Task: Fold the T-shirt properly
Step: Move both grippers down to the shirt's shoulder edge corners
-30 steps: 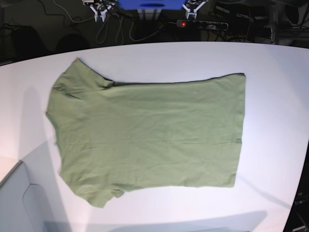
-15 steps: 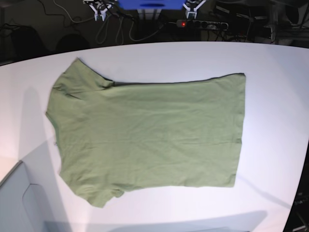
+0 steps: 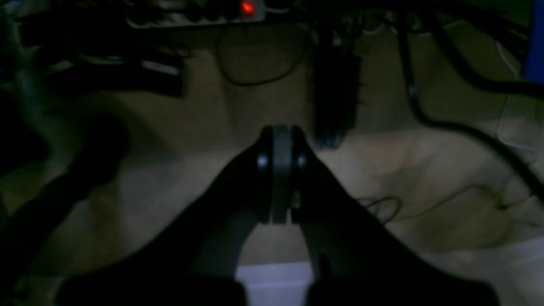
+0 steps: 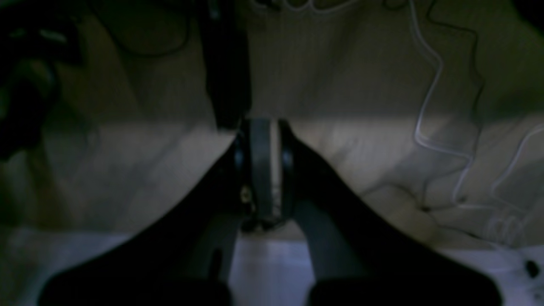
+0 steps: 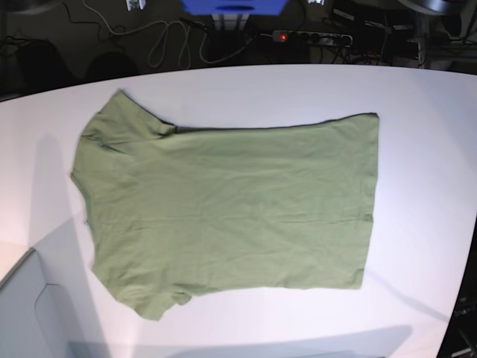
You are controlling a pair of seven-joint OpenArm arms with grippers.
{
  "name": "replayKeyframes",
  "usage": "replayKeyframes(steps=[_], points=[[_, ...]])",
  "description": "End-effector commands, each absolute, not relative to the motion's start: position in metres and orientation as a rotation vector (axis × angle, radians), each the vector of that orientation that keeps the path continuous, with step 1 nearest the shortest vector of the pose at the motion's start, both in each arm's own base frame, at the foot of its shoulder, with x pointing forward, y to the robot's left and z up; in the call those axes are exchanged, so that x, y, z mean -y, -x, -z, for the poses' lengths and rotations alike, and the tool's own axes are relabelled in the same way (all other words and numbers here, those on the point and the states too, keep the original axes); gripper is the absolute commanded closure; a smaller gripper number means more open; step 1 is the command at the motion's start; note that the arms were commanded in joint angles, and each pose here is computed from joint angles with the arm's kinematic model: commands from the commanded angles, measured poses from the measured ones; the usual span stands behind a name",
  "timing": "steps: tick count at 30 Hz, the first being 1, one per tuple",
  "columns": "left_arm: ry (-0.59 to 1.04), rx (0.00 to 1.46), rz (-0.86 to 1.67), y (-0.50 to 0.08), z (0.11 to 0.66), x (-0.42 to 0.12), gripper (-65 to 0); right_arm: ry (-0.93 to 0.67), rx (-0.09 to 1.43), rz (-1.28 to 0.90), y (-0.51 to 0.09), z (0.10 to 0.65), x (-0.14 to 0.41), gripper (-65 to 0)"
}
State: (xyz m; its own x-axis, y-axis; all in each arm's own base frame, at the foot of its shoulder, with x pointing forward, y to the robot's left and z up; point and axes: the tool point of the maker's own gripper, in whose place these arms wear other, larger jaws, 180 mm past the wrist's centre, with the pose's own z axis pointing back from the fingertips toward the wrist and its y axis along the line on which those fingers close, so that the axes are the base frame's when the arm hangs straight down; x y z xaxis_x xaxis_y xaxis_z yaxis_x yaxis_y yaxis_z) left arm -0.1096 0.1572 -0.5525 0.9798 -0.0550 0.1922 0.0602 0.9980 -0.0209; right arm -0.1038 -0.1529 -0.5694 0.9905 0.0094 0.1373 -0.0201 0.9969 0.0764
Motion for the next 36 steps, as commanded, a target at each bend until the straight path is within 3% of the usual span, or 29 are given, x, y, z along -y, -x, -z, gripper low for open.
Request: replayKeyframes(steps=[1,16,24,36], points=[[0.036,0.21,0.069,0.116,0.539,-0.158,-0.1,-0.081,0.149,-0.029,0.111,0.558,0.156,-0.1],[0.189,0.594,-0.094,-0.011,0.414,-0.192,-0.5,-0.135,0.535,-0.217,0.014,0.411,0.144,-0.1],[0.098,0.861,-0.117,-0.09,0.356,-0.236,-17.6,-0.022,0.507,-0.194,-0.036,0.378,0.163,-0.4],[0.049,1.094,-0.115,-0.164,0.32,-0.258,-18.1,-0.037,0.521,-0.183,-0.083,0.381,0.154,-0.6]])
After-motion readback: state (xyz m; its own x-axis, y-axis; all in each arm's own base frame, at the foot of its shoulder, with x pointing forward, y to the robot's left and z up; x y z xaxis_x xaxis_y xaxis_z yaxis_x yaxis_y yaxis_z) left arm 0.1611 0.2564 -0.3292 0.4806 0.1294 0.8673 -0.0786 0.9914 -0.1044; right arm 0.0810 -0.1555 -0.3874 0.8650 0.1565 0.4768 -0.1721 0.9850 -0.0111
